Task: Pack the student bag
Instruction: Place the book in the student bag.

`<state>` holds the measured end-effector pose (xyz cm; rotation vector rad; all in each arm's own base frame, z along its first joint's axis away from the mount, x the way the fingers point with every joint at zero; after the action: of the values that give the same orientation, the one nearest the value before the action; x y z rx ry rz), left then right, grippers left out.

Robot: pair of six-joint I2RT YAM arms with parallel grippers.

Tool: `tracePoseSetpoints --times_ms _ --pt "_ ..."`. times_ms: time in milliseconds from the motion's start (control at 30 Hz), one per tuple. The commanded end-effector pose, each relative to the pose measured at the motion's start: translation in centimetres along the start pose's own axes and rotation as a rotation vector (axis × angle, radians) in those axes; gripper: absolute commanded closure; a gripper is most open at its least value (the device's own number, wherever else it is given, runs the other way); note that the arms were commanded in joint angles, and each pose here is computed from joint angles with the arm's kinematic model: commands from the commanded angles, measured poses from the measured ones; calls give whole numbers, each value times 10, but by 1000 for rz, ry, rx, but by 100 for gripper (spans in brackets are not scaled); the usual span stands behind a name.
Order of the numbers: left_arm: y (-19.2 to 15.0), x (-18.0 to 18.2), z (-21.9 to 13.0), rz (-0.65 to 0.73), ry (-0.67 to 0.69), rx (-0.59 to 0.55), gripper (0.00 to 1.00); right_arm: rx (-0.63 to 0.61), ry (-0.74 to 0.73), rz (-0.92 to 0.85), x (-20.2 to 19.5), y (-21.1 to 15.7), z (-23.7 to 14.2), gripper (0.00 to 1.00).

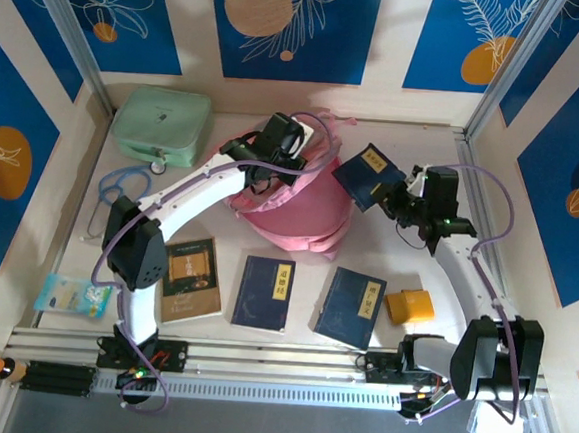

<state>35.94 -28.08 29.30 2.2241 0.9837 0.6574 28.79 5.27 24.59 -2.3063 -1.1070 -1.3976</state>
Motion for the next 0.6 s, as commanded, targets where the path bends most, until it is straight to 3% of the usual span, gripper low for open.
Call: tracePoseSetpoints --times_ms 0,233,567 --pt "37 11 -46 -65 -7 -241 100 103 132 36 10 -8 17 100" --pt "42 11 -52 -69 -40 -280 100 229 237 73 32 -17 61 100" --pt "47 12 -64 -106 -96 -333 100 193 128 121 30 -21 139 100"
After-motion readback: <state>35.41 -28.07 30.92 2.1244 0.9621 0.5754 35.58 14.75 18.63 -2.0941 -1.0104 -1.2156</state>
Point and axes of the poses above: each hand's point on the last joint's axis, 136 mm out from that joint toward the fingers, its own z axis out along the fingers, its own x axis along the line the jaws close on, y = z × x, the point moved 10 cm from there along -z, back along the fingers, and after that the axes turned 10 degrees about z, right-handed, at the moved point
